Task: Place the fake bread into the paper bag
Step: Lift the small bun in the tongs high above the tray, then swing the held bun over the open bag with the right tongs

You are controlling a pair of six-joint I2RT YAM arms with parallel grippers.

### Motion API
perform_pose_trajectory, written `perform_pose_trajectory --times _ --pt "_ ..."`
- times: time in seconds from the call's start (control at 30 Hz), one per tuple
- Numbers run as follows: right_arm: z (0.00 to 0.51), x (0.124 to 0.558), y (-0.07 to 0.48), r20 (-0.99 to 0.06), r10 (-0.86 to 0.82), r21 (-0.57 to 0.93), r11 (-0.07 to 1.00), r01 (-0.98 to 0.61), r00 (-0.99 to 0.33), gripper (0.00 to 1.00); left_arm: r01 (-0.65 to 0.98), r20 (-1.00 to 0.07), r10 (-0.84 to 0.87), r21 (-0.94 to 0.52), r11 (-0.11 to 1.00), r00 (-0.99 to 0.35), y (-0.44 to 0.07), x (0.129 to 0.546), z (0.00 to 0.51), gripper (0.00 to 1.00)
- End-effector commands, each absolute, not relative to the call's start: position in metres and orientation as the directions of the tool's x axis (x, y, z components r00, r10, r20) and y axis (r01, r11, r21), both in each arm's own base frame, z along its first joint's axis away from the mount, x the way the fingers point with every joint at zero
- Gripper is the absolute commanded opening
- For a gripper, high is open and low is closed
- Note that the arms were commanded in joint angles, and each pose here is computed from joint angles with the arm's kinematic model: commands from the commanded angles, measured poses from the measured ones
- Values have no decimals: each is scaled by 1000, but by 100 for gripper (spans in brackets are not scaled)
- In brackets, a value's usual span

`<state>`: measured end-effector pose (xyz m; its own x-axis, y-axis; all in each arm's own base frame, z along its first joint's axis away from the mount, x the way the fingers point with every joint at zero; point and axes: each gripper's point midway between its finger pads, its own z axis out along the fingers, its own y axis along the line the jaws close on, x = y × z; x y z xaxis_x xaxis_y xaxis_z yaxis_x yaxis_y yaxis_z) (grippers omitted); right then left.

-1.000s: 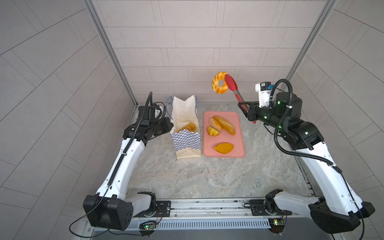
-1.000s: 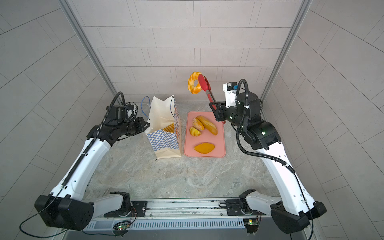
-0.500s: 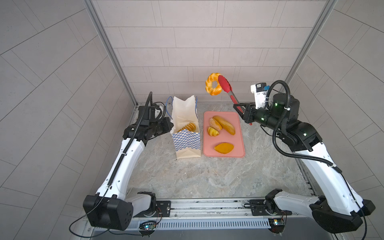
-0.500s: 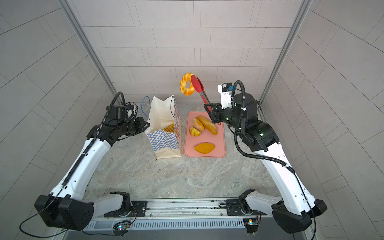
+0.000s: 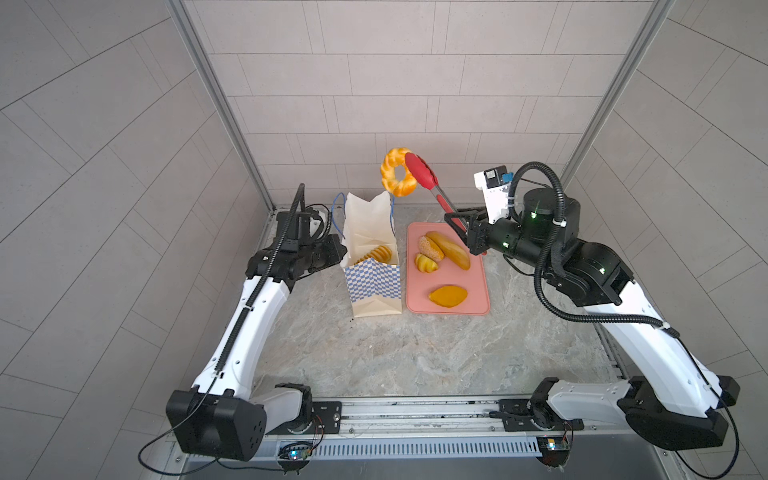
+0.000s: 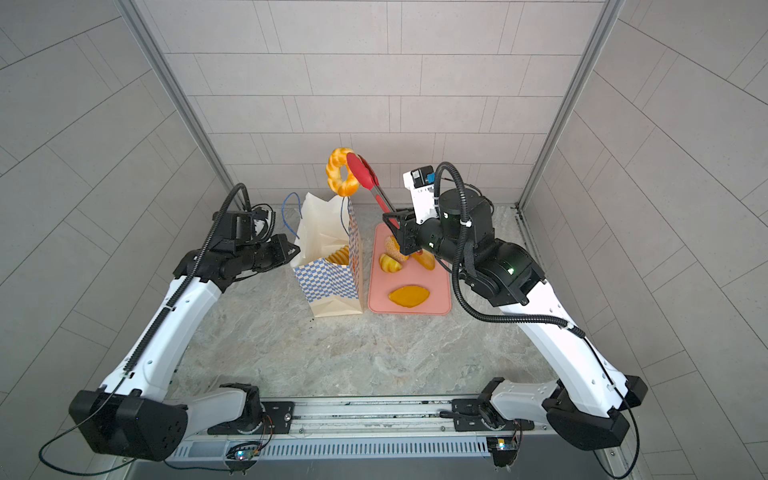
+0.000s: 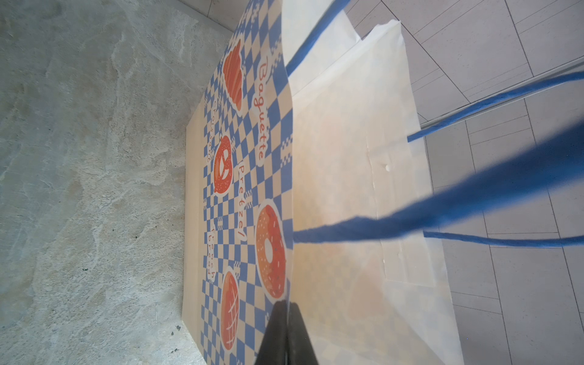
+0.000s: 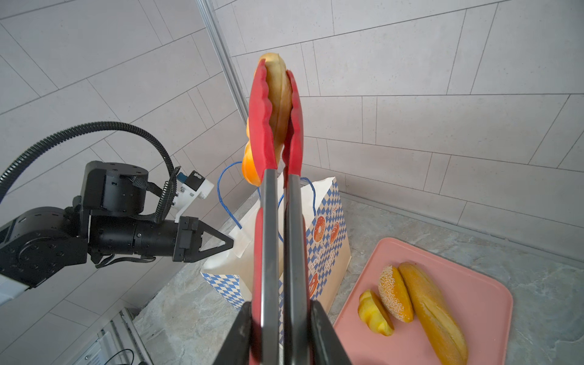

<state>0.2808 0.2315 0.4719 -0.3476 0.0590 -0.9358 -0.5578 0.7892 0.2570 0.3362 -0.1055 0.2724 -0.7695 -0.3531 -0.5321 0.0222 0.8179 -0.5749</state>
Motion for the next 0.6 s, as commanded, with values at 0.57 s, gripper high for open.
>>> perform_pose_trajectory --times 0.57 --pt "480 270 250 -960 -96 60 848 -526 -265 25 42 -548 -350 -579 814 -760 -108 336 280 0"
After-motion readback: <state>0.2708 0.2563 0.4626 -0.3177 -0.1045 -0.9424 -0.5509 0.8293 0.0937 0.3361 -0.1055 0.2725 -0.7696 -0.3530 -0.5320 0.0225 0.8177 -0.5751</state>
